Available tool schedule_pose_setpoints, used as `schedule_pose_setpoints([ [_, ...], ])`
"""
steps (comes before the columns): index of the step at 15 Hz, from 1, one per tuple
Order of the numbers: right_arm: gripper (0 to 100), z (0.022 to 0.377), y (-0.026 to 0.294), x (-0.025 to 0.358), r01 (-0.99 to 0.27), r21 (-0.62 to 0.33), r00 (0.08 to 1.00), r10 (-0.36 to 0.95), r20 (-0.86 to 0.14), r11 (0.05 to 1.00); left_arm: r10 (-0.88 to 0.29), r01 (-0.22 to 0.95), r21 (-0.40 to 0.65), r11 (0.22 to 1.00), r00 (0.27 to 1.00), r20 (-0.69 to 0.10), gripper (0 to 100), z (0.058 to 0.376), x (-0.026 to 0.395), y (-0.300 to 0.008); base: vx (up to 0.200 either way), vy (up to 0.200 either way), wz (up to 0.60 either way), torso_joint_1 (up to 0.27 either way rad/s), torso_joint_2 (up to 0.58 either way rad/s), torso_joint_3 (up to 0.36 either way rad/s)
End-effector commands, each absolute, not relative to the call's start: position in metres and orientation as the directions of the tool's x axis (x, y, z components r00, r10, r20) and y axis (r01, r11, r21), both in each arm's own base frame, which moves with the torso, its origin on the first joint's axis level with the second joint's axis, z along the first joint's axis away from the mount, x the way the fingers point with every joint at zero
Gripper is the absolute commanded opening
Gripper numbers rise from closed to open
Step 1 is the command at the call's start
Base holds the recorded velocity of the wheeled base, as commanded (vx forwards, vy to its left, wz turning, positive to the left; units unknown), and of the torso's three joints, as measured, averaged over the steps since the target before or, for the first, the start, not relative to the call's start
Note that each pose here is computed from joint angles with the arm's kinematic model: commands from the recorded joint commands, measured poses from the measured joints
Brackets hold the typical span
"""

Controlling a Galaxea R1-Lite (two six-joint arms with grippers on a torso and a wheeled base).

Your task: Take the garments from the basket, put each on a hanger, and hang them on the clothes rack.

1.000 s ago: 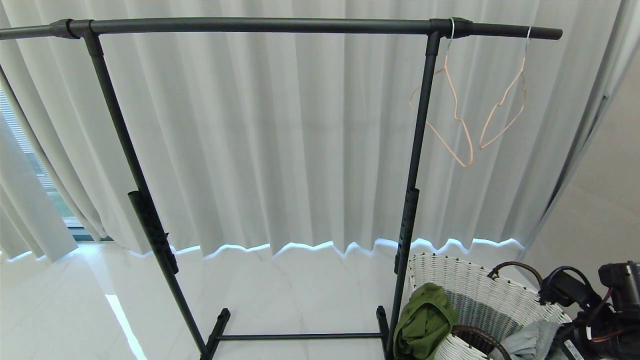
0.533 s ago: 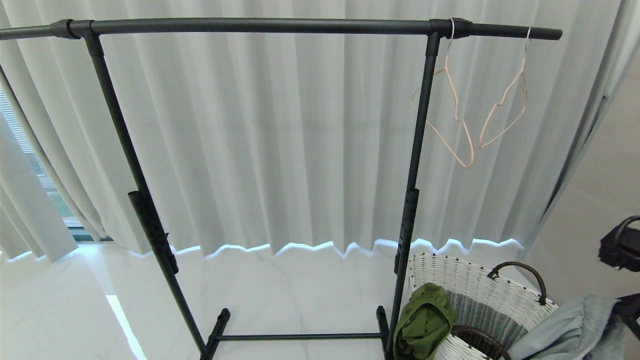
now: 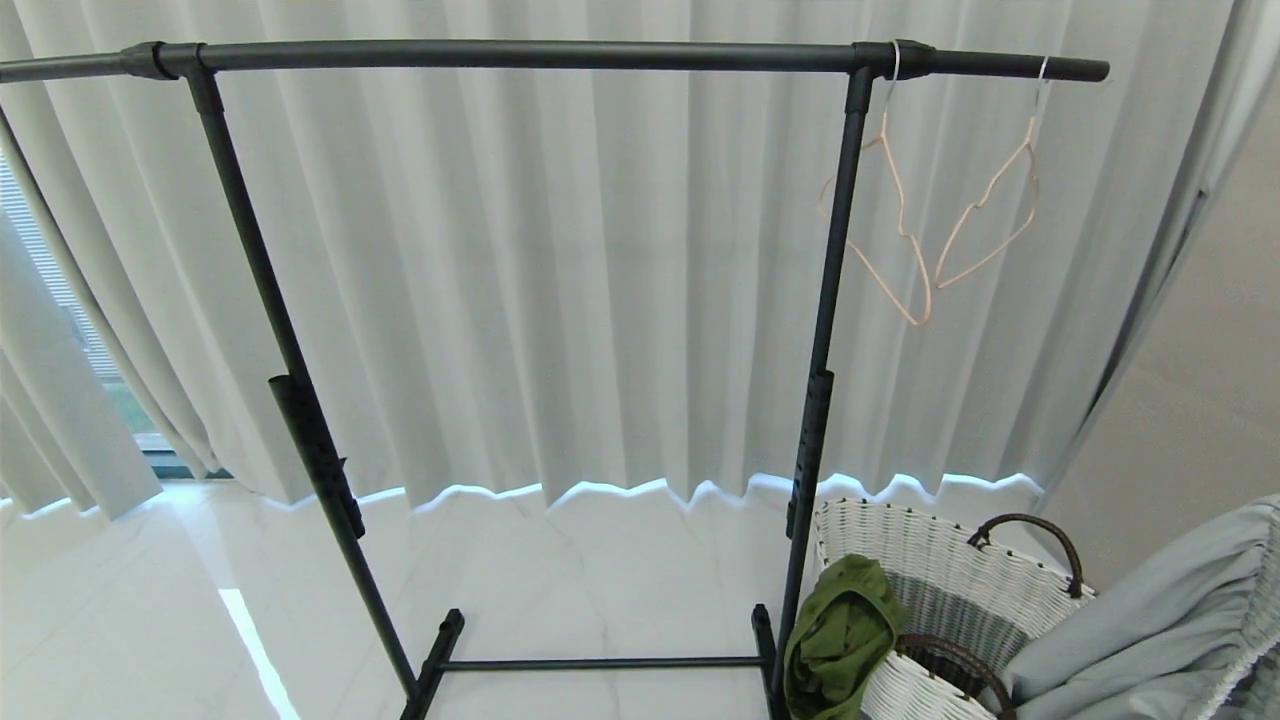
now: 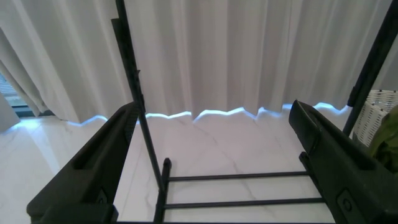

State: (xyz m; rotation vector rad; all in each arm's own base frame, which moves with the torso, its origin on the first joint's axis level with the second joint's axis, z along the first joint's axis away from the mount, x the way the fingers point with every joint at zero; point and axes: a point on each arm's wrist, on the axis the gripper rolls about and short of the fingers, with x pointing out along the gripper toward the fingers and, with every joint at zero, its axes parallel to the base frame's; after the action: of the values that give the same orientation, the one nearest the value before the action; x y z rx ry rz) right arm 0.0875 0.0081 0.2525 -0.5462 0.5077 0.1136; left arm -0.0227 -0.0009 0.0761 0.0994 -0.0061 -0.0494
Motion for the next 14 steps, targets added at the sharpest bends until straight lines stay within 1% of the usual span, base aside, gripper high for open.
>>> schedule_pose_setpoints([
  [1,0,0.2566,0.0066,0.075,-0.213,-0.474,0.894,-0.025,-0.446,0.854,-0.051,0.05,0.1,0.994,0.999,0.003,100,0.0762,-0.0226,-0.0009,-0.2,0.0,0.0,-0.002,0.01,0.002],
  [5,0,0.2551,0.0068,0.0728,-0.22,-0.473,0.895,-0.017,-0.447,0.853,-0.051,0.05,0.098,0.994,0.999,0.003,100,0.0762,-0.0226,-0.0009,-0.2,0.0,0.0,0.004,0.0,0.006],
  [10,0,0.2497,0.0108,0.0748,-0.272,-0.469,0.883,0.024,-0.468,0.84,-0.049,0.048,0.094,0.994,0.999,0.005,100,0.0761,-0.0227,-0.0009,0.0,0.0,0.0,0.0,0.0,0.0],
  [14,0,0.2486,0.0128,0.0779,-0.294,-0.468,0.876,0.039,-0.48,0.834,-0.051,0.05,0.097,0.994,0.999,0.005,100,0.0763,-0.0226,-0.0009,0.0,0.2,0.0,0.005,0.0,0.002],
])
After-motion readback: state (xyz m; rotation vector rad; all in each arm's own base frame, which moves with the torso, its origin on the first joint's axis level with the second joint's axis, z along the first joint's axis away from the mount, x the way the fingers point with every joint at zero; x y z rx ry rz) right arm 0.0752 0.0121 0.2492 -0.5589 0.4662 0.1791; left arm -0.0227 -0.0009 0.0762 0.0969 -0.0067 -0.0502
